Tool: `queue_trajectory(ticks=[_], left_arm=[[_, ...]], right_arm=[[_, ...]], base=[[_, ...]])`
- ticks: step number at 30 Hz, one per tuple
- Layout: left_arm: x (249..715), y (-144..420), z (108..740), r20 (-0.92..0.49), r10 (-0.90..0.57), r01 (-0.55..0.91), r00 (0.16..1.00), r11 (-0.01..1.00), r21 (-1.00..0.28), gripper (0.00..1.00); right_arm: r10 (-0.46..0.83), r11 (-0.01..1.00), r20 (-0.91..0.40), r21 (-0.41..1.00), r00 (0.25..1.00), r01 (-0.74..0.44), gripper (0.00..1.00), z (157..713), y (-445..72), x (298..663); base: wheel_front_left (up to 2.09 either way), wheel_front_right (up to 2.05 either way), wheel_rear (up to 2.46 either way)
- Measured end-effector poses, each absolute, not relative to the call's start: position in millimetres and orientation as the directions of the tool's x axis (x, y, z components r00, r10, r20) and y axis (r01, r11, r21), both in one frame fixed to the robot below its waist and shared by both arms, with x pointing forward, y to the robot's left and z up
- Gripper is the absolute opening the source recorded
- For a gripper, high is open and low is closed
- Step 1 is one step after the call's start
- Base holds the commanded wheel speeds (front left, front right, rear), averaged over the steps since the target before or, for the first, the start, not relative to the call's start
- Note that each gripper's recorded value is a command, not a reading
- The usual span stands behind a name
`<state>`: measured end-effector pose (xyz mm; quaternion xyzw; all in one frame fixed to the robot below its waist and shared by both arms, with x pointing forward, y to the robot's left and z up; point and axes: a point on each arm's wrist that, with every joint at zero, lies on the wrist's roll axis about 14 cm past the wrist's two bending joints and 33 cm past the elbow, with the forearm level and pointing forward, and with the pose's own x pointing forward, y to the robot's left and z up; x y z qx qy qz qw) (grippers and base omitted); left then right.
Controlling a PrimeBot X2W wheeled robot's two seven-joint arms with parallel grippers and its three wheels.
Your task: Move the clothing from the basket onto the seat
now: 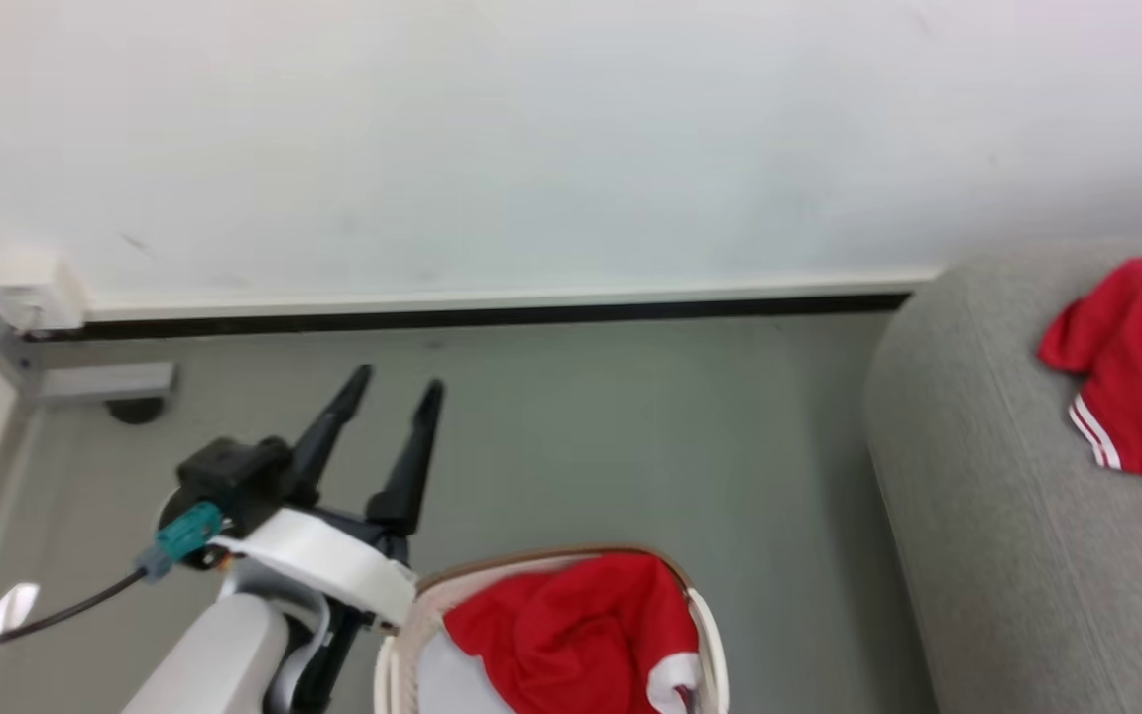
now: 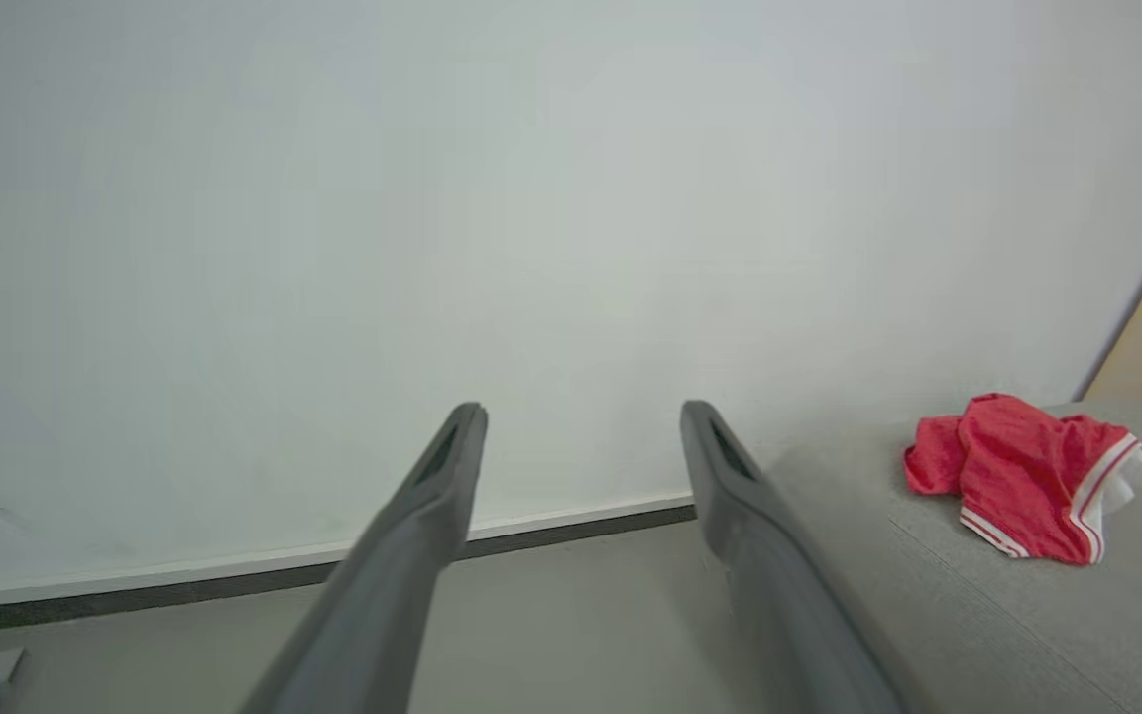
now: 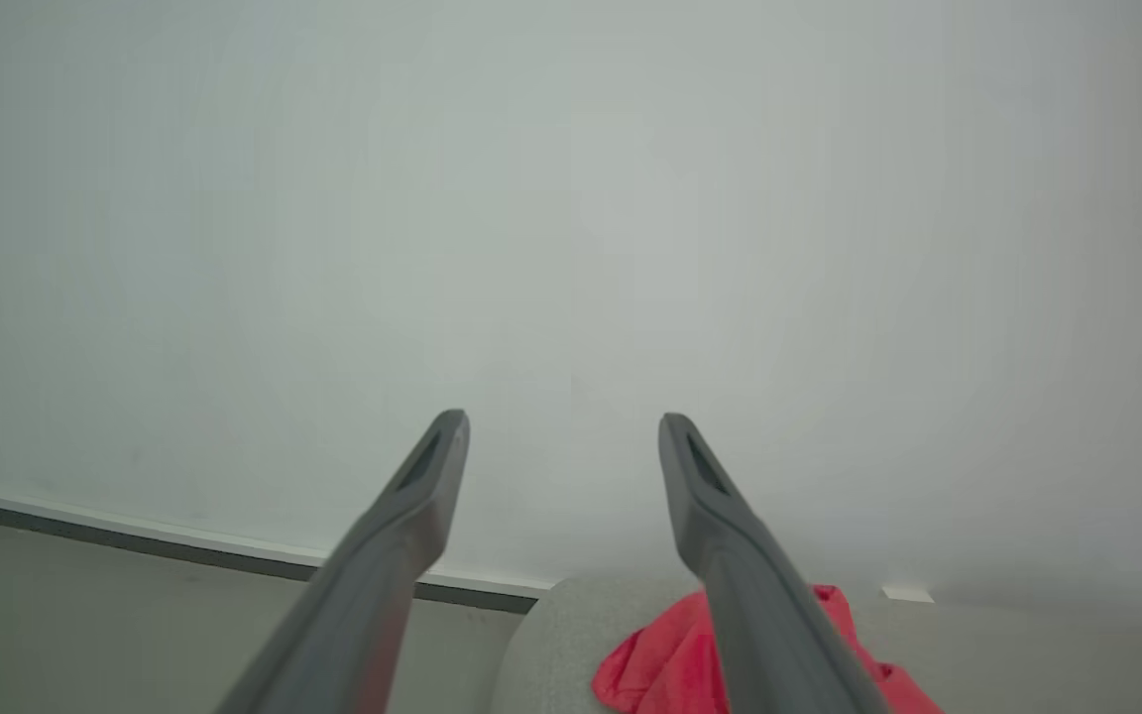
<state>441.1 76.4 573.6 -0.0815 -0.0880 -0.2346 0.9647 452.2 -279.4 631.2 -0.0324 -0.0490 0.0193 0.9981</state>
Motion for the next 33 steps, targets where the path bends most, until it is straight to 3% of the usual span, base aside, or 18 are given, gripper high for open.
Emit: queue_trajectory(ticks=[10,18,33], left_arm=[[415.2,149.7,567.7,0.204,-0.208,0.24,0.957,0.96,-0.144,1.0],[397.1,187.1,549.0,0.173,-0.077,0.104,0.982,0.983,-0.151,1.0],[385.5,190.9,520.1,0.11,-0.047,0.061,0.993,0.991,-0.121,1.0]], right_arm=[[0.171,0.983,0.188,0.033,0.967,-0.18,1.0,602.9,-205.7,420.7],[0.191,0.968,0.194,0.128,0.962,-0.218,1.0,562.3,-167.7,392.7],[0.173,0.965,0.118,0.177,0.978,-0.192,1.0,516.6,-144.7,372.2]], base=[[0.0,0.0,0.0],[0.0,0.0,0.0],[0.0,0.0,0.0]])
